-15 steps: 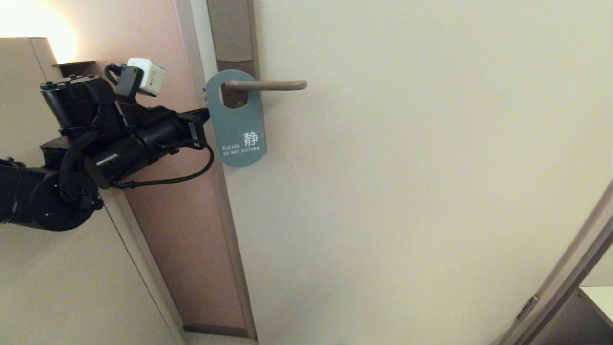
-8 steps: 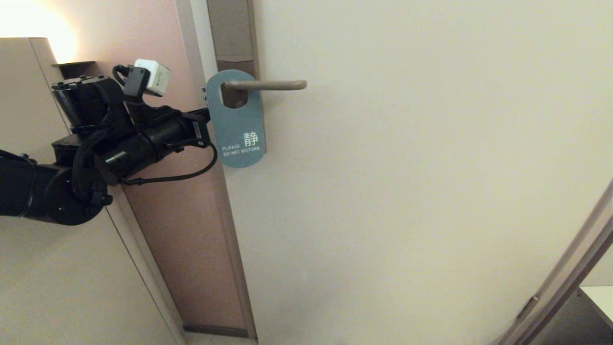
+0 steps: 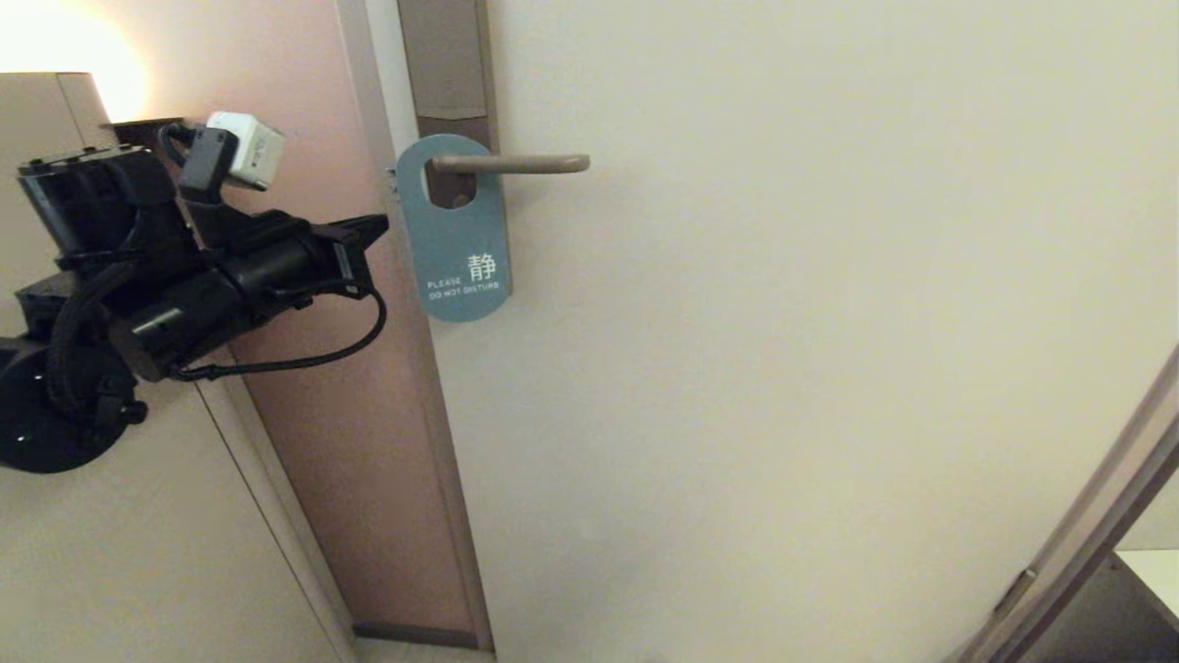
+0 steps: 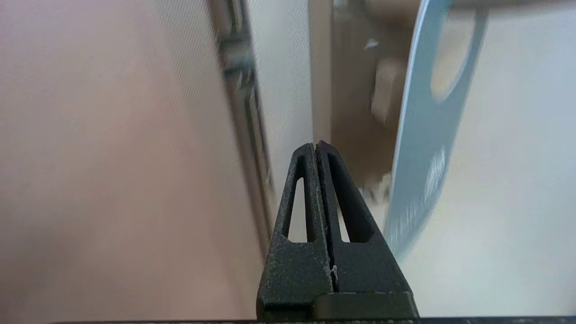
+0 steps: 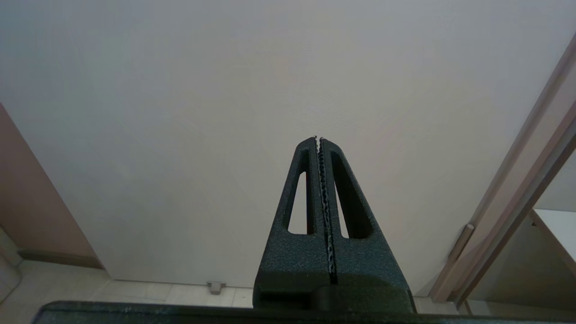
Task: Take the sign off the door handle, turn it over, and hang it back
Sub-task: Hang the sign back with the other side facing out
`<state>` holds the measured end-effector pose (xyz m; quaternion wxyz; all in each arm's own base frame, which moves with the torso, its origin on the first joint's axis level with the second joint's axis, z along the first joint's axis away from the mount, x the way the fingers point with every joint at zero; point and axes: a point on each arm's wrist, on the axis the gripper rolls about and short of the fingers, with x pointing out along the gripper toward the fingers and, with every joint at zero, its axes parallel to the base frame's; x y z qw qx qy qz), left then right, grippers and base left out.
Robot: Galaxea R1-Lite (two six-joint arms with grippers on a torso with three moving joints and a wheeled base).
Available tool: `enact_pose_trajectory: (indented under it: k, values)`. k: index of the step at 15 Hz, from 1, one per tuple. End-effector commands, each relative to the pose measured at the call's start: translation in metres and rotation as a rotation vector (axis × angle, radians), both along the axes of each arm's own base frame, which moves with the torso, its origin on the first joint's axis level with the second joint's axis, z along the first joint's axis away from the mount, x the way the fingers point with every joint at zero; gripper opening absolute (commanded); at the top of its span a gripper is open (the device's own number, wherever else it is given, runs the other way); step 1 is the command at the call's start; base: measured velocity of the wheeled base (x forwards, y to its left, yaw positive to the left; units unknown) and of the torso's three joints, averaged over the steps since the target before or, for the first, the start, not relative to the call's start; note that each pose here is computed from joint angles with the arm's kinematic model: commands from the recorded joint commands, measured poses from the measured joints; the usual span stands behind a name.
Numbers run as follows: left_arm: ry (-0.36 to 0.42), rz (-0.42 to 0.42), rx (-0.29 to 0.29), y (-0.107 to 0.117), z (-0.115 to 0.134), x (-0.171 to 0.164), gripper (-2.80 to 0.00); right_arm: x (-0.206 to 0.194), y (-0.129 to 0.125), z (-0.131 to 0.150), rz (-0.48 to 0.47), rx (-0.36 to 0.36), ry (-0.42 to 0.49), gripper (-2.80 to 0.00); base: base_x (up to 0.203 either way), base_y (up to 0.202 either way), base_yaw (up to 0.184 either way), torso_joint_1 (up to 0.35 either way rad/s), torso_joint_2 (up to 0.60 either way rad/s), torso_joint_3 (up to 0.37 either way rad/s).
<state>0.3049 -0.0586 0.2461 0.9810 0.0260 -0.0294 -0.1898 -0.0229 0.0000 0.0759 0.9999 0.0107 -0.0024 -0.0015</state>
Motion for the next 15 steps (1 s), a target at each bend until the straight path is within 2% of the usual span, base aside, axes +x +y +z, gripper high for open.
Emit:
enact_pose_trajectory:
  k: [1,4,8,11,15]
  values:
    - [-0.023,0.014,-0.002,0.008,0.01,-0.023,-2.8,0.0,0.0,0.0,0.0,0.0,0.0,-2.8,0.0,0.0,0.0,0.0,0.0,0.0]
    - [0.022,0.022,0.013,0.015,0.011,-0.047,-2.8,0.0,0.0,0.0,0.0,0.0,0.0,-2.8,0.0,0.0,0.0,0.0,0.0,0.0]
    - [0.024,-0.054,0.037,-0.002,0.017,-0.062,-2.8,0.0,0.0,0.0,0.0,0.0,0.0,-2.8,0.0,0.0,0.0,0.0,0.0,0.0]
    - [0.038,-0.128,0.039,-0.021,0.013,-0.062,-2.8,0.0,0.0,0.0,0.0,0.0,0.0,-2.8,0.0,0.0,0.0,0.0,0.0,0.0]
    - [0.07,-0.144,0.048,-0.035,0.004,-0.035,-2.8,0.0,0.0,0.0,0.0,0.0,0.0,-2.8,0.0,0.0,0.0,0.0,0.0,0.0]
